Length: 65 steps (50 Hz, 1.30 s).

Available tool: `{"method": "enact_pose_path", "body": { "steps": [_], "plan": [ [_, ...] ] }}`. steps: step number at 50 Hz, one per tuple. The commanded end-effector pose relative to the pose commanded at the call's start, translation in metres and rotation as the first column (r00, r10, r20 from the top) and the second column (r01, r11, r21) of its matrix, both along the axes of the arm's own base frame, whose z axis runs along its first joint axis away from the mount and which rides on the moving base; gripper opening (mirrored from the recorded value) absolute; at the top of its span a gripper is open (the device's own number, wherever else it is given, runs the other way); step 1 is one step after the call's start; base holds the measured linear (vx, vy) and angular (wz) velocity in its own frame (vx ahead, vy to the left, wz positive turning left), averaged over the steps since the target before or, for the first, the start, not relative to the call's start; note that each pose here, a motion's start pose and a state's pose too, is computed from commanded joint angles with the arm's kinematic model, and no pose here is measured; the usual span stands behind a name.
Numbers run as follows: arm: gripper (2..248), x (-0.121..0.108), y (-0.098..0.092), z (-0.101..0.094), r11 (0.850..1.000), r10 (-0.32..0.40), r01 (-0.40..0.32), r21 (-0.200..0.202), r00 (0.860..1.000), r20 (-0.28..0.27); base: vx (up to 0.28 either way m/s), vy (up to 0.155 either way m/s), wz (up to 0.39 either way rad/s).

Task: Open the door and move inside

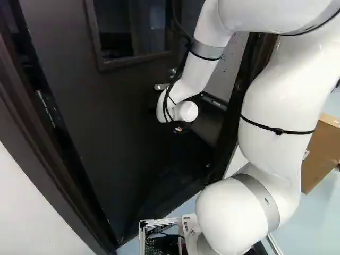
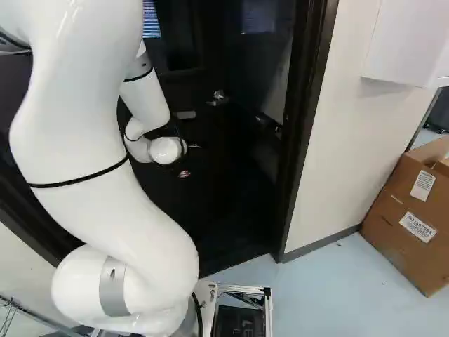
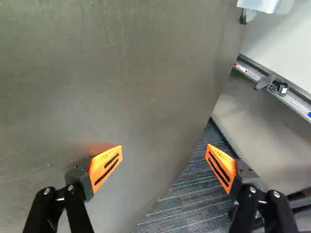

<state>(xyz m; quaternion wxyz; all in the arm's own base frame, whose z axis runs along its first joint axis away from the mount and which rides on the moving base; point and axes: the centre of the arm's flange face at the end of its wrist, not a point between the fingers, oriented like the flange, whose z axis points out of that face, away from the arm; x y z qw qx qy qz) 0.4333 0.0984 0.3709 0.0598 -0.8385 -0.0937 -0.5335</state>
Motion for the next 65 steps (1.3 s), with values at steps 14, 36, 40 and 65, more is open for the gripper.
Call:
{"method": "enact_pose_path", "body": {
  "steps": [14,36,40,65],
  "plan": [
    [247,0.005,0.018,0.000,0.999,0.036,-0.036,0.001,0.999,0.003,0.000,0.000,0.000],
    [247,0.013,0.046,-0.001,0.996,0.090,-0.090,0.002,0.996,0.008,0.000,0.000,0.000],
    [247,0.014,0.051,-0.001,0.995,0.099,-0.099,0.002,0.995,0.009,0.000,0.000,0.000],
    [247,0.023,0.084,-0.003,0.988,0.157,-0.157,0.004,0.987,0.017,0.000,0.000,0.000]
  ]
}}
